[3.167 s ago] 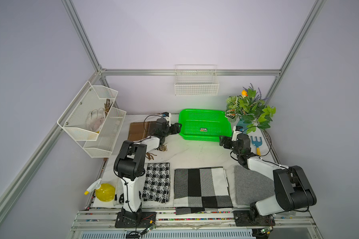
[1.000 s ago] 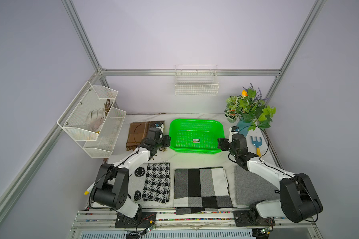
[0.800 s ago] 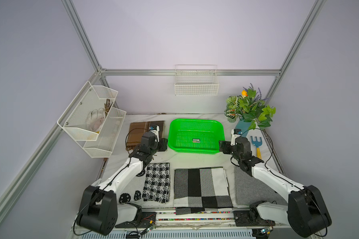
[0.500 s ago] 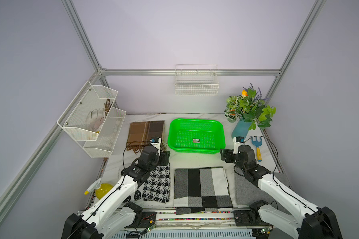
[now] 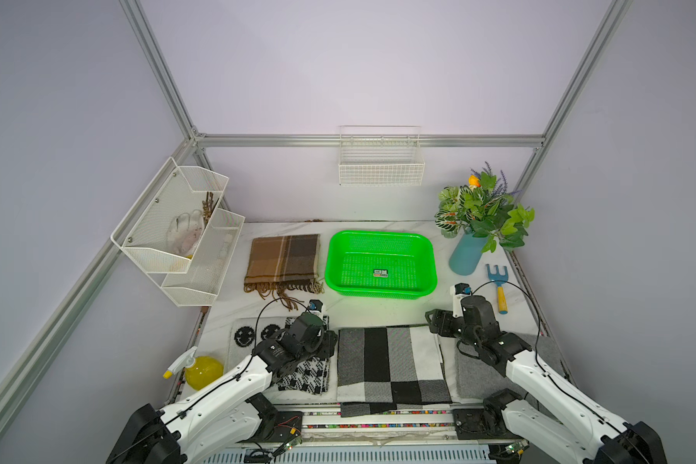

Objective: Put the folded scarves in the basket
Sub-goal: Pick up the scarf at the center of the board.

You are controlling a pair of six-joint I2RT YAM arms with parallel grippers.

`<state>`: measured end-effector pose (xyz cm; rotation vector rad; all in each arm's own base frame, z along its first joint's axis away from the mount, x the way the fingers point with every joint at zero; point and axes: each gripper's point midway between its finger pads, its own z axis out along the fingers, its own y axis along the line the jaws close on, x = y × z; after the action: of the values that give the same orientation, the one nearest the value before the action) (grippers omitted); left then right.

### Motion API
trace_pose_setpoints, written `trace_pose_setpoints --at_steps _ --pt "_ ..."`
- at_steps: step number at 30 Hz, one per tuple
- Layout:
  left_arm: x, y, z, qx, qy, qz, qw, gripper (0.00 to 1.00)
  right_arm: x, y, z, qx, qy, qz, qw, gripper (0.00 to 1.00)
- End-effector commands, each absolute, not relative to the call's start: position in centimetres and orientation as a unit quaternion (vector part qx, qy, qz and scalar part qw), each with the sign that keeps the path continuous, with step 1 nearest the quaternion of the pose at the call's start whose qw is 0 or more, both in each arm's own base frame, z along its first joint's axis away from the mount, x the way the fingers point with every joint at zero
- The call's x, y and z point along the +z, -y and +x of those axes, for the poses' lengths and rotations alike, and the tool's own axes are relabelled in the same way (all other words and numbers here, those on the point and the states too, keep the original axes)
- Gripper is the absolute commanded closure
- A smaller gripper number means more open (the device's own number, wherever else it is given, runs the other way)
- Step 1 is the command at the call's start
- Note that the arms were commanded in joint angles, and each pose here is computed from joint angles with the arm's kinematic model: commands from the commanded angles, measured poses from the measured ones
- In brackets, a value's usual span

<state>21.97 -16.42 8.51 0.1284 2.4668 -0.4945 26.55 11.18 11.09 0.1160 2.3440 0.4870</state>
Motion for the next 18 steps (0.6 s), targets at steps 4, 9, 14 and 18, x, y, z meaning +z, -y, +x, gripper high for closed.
trace_pose_setpoints --at_steps 4,9,14,18 --pt "7.4 18.7 21.0 -0.254 -0.924 0.048 0.281 0.38 7.6 -12.0 24.6 0.144 -0.945 0.048 0.289 0.2" --pt "7.3 19.5 20.5 -0.274 -0.918 0.062 0.28 0.36 7.2 -12.1 23.6 0.128 -0.949 0.057 0.282 0.2" --pt "5.5 20.1 20.0 -0.259 -0.927 0.073 0.263 0.34 5.7 -11.9 23.1 0.091 -0.961 0.061 0.254 0.2" --pt "3.7 20.8 19.8 -0.27 -0.928 0.068 0.247 0.32 5.0 -11.9 23.0 0.078 -0.965 0.059 0.243 0.19"
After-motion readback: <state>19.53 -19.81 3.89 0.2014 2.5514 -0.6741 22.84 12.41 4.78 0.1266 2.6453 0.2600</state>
